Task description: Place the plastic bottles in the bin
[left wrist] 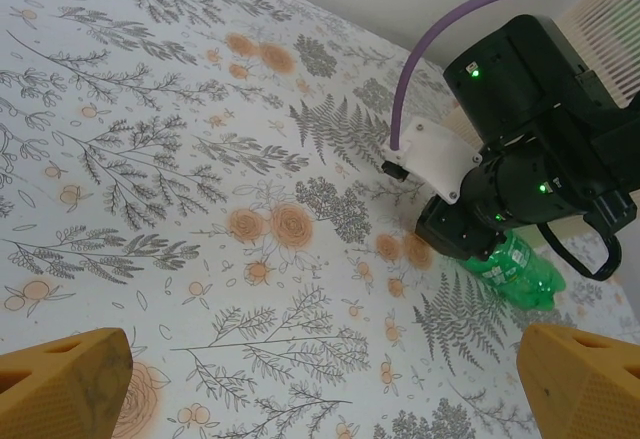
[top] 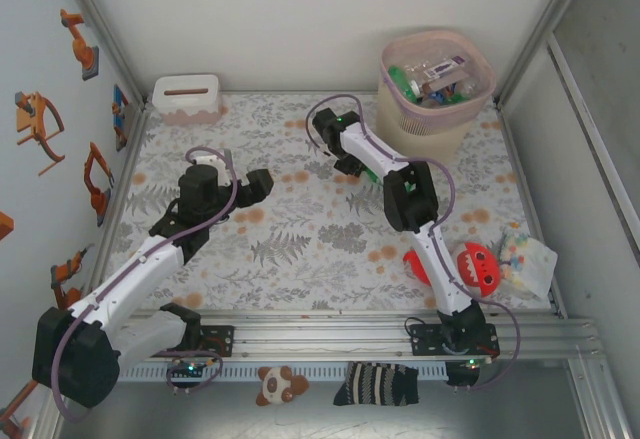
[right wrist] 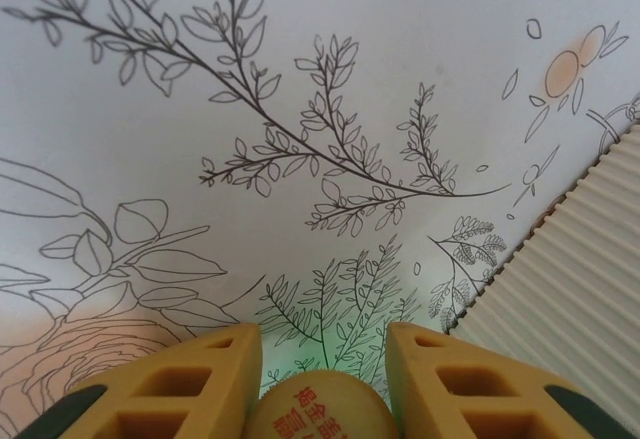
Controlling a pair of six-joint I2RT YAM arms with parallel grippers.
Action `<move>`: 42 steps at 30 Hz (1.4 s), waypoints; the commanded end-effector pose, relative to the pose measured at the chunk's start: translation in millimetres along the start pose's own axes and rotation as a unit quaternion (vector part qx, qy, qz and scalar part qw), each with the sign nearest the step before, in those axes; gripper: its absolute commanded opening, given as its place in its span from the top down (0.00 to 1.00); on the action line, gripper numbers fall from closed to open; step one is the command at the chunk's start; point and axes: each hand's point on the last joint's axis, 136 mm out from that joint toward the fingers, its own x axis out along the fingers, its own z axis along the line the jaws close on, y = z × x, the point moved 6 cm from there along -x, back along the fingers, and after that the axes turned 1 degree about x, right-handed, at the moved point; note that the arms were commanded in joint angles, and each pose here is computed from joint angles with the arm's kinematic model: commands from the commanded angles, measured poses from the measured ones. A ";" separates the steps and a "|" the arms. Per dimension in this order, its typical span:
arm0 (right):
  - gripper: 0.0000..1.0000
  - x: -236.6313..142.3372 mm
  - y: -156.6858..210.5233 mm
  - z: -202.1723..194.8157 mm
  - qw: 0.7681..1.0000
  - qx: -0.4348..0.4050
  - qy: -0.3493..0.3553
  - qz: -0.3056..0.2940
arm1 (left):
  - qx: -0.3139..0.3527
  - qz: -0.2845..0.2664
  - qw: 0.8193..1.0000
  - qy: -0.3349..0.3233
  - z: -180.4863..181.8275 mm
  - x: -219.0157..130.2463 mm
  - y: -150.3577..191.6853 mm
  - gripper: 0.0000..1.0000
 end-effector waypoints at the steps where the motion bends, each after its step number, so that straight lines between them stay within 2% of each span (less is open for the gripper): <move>1: 0.70 -1.7 -0.5 -0.7 1.000 0.000 -0.001 -0.002 | -0.006 0.002 1.000 0.003 0.6 -0.7 0.9 0.02; 7: 0.76 -19.9 0.7 -8.6 1.000 0.014 -0.002 -0.022 | -0.009 0.001 1.000 0.005 0.6 -0.6 1.2 0.02; 11: 0.79 -49.2 2.1 -14.9 0.997 0.036 -0.023 -0.057 | -0.009 0.001 1.000 0.005 0.8 -0.1 1.5 0.02; 17: 0.79 -118.3 7.5 -26.1 0.980 0.084 -0.092 -0.158 | -0.012 0.003 1.000 0.009 -0.2 3.3 0.8 0.02; 24: 0.78 -205.0 19.8 -46.8 0.940 0.123 -0.140 -0.286 | -0.013 0.005 1.000 0.013 -1.8 6.9 0.1 0.02; 28: 0.78 -254.3 31.9 -61.7 0.910 0.143 -0.150 -0.359 | -0.014 0.005 1.000 0.015 -2.7 7.8 -1.0 0.03; 31: 0.77 -291.5 44.5 -77.9 0.879 0.166 -0.153 -0.419 | -0.014 0.002 1.000 0.016 -3.0 8.1 -2.0 0.03; 37: 0.76 -352.3 78.9 -121.6 0.791 0.237 -0.182 -0.535 | -0.015 0.005 1.000 0.018 -4.0 11.1 -2.4 0.03; 42: 0.77 -381.3 116.4 -160.5 0.724 0.295 -0.184 -0.596 | -0.015 0.005 1.000 0.020 -4.6 12.7 -3.2 0.03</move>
